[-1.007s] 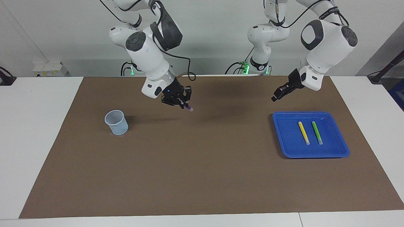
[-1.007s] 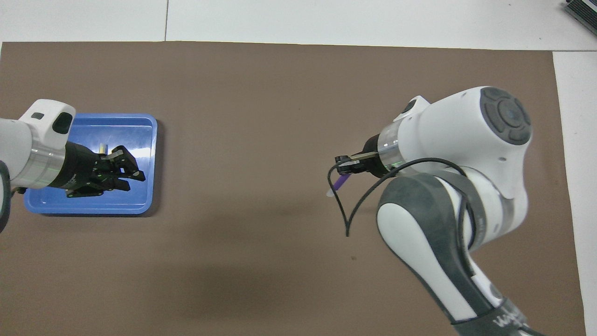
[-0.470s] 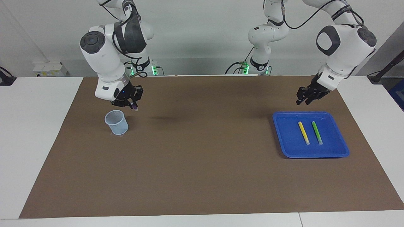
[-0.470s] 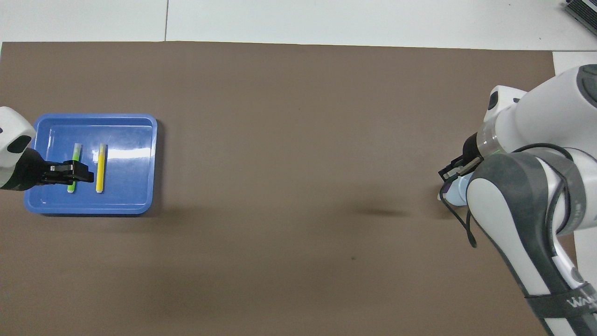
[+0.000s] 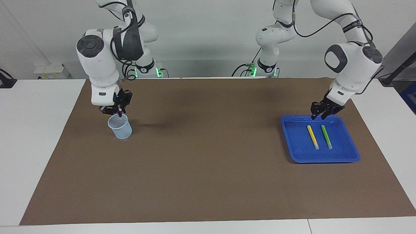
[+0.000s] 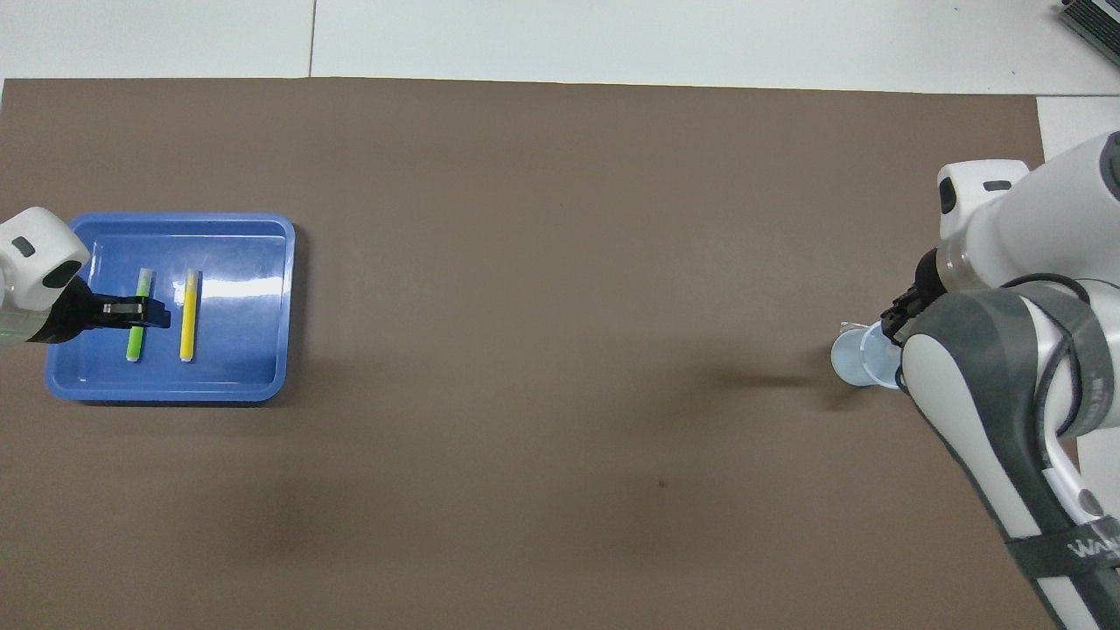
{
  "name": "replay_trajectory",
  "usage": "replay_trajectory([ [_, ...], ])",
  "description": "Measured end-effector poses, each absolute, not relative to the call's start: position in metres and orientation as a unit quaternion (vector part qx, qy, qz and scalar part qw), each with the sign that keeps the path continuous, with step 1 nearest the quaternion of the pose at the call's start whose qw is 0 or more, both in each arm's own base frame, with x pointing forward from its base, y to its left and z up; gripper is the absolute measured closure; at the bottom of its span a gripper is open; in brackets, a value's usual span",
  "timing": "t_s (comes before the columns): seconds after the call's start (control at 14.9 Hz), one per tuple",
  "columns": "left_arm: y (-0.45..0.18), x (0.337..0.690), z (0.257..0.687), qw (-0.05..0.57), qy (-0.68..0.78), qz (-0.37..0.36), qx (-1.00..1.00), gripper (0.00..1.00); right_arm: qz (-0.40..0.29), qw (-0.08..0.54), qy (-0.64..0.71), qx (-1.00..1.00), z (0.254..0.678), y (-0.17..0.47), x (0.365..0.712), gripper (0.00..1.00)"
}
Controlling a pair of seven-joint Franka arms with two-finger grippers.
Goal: Transfer and insert pens with both arms
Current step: 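Insert the purple pen into the white cup with the right gripper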
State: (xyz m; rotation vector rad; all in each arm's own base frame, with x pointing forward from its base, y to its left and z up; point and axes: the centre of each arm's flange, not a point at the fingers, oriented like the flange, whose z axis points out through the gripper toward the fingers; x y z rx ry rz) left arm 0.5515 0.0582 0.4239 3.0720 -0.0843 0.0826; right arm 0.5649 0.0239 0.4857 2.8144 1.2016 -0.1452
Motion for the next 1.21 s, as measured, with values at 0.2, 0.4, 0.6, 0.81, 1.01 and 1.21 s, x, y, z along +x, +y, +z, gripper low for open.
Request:
replay_trajectory([
  [0.2,0.066,0.561,0.405,0.029,-0.031,0.036,0.998,0.49,-0.047,0.037,0.388,0.92,0.471,0.004,0.562,0.83],
  [0.4,0.069,0.57,0.381,0.03,-0.031,0.042,0.998,0.51,-0.045,0.033,0.357,0.933,0.462,0.009,0.555,0.83],
  [0.6,0.07,0.577,0.36,0.029,-0.034,0.047,0.998,0.5,-0.041,0.014,0.327,0.944,0.452,0.012,0.546,0.83],
  [0.81,0.072,0.582,0.342,0.016,-0.046,0.048,0.998,0.5,-0.019,-0.004,0.305,0.952,0.435,-0.003,0.536,0.83],
  [1.01,0.073,0.586,0.33,0.015,-0.046,0.055,0.997,0.5,-0.017,-0.005,0.303,0.953,0.429,-0.005,0.531,0.7],
  [1.21,0.074,0.589,0.318,0.016,-0.046,0.059,0.997,0.5,-0.014,-0.004,0.305,0.952,0.433,-0.003,0.53,0.41],
])
